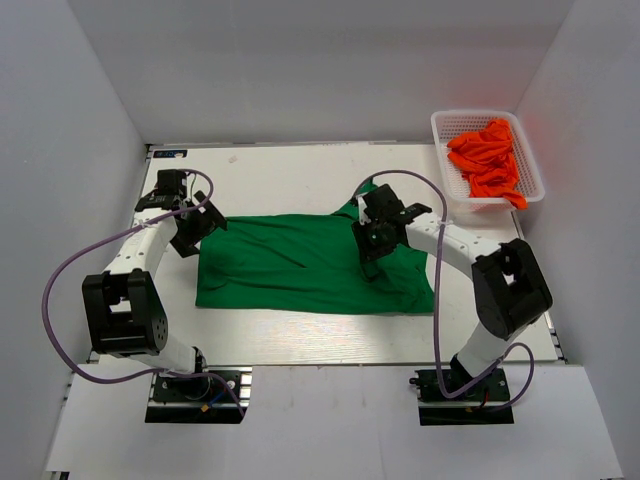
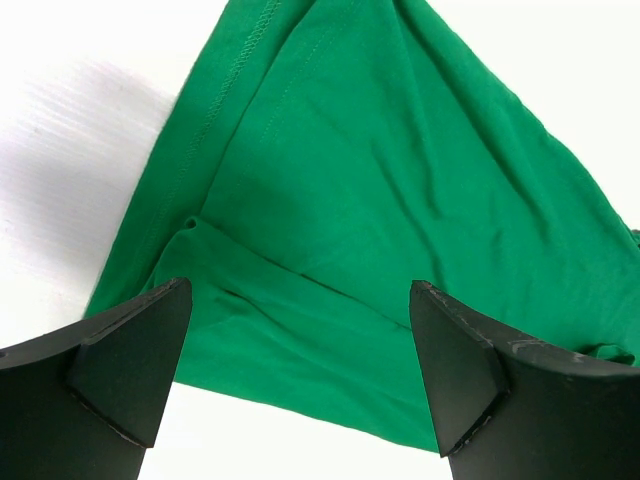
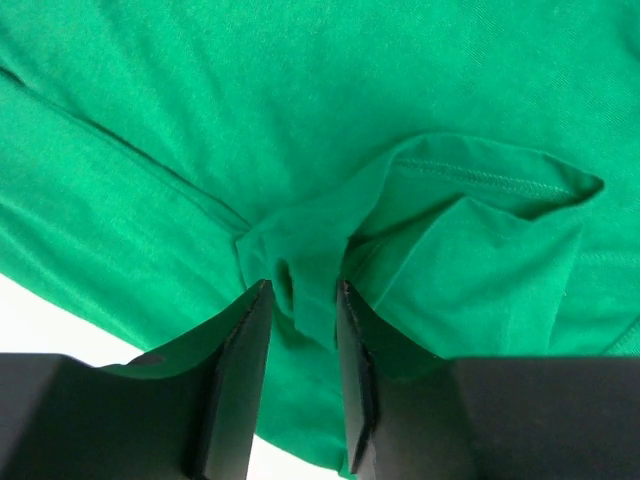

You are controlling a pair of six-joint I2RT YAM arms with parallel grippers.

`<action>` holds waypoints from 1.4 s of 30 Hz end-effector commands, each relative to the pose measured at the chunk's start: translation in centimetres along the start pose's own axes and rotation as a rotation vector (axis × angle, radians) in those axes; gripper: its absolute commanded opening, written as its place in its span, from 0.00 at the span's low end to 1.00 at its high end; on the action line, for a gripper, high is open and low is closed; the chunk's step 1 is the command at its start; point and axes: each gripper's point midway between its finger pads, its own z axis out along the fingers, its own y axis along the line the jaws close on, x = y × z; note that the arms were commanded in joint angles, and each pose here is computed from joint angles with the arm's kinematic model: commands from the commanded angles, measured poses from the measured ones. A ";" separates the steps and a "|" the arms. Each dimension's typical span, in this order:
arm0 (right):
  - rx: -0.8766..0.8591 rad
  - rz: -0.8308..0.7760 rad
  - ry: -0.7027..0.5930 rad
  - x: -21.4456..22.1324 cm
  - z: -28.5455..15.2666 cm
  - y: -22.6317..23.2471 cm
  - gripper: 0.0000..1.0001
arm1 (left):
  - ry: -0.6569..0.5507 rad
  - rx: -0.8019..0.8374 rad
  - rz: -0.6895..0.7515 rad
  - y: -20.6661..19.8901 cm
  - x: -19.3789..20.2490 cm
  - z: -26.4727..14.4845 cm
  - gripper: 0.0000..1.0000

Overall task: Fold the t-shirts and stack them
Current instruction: Fold the flattened tshirt in 1/3 of the way

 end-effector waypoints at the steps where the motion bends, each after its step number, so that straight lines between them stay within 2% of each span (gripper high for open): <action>1: -0.021 -0.012 -0.032 -1.3 0.8 0.3 0.36 | -0.031 0.048 0.009 -0.7 -0.6 -0.7 1.00; 4: -0.009 -0.009 -0.023 -1.1 1.1 0.0 0.35 | -0.031 0.048 0.009 -0.6 -0.4 -0.7 1.00; 5: -0.009 -0.010 -0.032 -1.3 1.1 0.0 0.31 | -0.031 0.048 0.009 -0.6 -0.4 -0.7 1.00; 6: -0.016 -0.008 -0.036 -1.3 1.2 0.1 0.22 | -0.031 0.048 0.009 -0.6 -0.4 -0.7 1.00; 7: -0.022 -0.003 -0.037 -1.3 1.2 0.2 0.17 | -0.031 0.048 0.009 -0.6 -0.4 -0.7 1.00; 12: -0.076 -0.011 -0.065 -2.3 1.1 1.2 0.00 | -0.038 0.053 0.009 -0.7 -0.5 -1.0 1.00; 19: -0.094 -0.074 -0.102 -4.4 0.6 1.6 0.00 | -0.052 0.050 0.009 -0.6 -0.7 -1.2 1.00; 27: -0.020 -0.134 -0.029 -5.0 2.2 0.0 0.00 | -0.039 0.052 0.009 -0.7 -0.6 -1.2 1.00; 30: -0.060 -0.167 -0.025 -5.6 2.4 0.8 0.00 | -0.047 0.057 0.010 -1.0 -0.9 -1.4 1.00; 36: -0.216 -0.258 -0.035 -6.2 3.2 3.8 0.22 | -0.041 0.065 0.010 -1.2 -0.9 -1.6 1.00; 40: -0.205 -0.241 -0.065 -7.4 3.0 4.2 0.33 | -0.049 0.070 0.010 -1.4 -1.2 -1.8 1.00; 41: -0.193 -0.205 -0.114 -8.6 1.9 4.2 0.46 | -0.043 0.079 0.011 -1.5 -1.1 -1.8 1.00; 42: -0.119 -0.159 -0.127 -8.8 1.8 2.8 0.51 | -0.043 0.079 0.011 -1.5 -1.1 -1.8 1.00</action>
